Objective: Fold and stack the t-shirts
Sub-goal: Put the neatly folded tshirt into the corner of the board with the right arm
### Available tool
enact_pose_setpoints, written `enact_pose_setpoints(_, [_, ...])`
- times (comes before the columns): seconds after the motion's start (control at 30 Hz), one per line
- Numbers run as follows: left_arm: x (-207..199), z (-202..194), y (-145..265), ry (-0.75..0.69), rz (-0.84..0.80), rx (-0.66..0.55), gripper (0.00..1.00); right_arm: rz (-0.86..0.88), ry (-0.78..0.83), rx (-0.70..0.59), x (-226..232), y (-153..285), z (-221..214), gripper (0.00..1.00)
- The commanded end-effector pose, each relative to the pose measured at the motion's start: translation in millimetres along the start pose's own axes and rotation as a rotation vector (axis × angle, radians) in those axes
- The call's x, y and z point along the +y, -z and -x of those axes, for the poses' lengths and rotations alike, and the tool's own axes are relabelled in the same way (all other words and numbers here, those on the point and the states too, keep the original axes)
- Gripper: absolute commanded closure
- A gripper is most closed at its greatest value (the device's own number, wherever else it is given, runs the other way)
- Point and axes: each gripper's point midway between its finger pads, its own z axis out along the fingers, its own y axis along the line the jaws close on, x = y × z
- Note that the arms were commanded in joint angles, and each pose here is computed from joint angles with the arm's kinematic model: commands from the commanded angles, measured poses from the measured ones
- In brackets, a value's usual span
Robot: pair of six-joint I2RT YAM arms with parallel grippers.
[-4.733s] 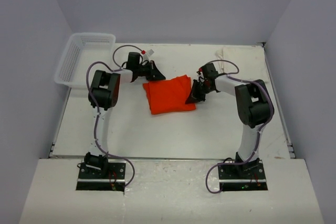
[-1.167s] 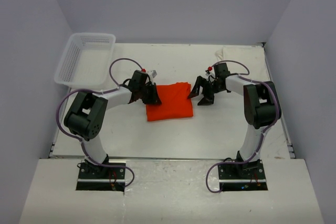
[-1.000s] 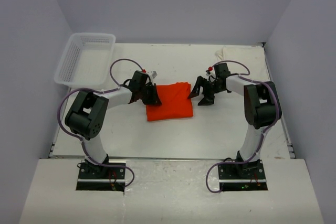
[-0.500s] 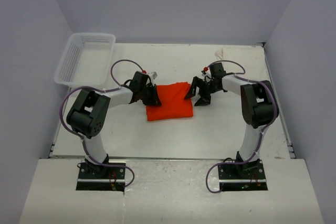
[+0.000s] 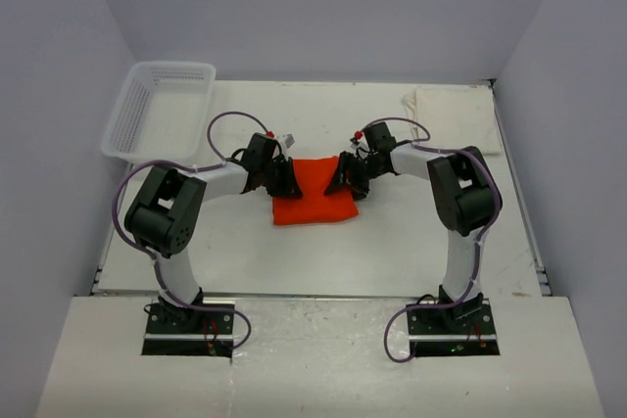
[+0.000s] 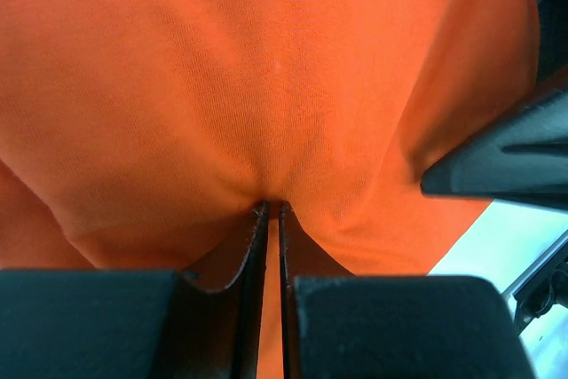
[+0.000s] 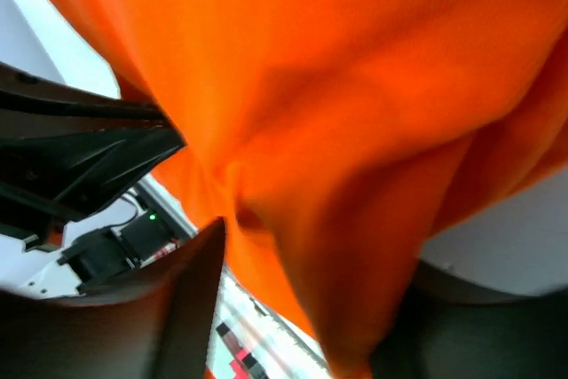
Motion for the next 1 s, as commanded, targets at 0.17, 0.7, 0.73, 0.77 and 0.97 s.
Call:
enact_pose_setpoints(0.17, [-5.4, -4.6, 1.3, -0.039, -0.037, 0.006, 0.9, -0.196, -0.047, -0.054, -50.7, -15.6, 2.9, 0.77])
enact_pose_setpoints(0.7, [-5.5, -12.5, -0.2, -0.048, -0.061, 0.023, 0.9, -0.288, -0.022, -0.096, -55.0, -3.2, 17.7, 0.62])
enact_pose_setpoints(0.73, [-4.7, -13.5, -0.6, -0.049, -0.06, 0.025, 0.9, -0.289, -0.023, -0.098, -55.1, -2.7, 18.7, 0.6])
enact_pose_setpoints(0.77, [-4.6, -14.3, -0.6, -0.048, -0.06, 0.027, 0.9, -0.289, -0.025, -0.1, -55.8, -2.0, 19.5, 0.59])
enact_pose_setpoints(0.97, [-2.9, -15.6, -0.7, -0.055, -0.056, 0.029, 0.9, -0.276, -0.07, -0.102, -66.7, 5.2, 23.7, 0.53])
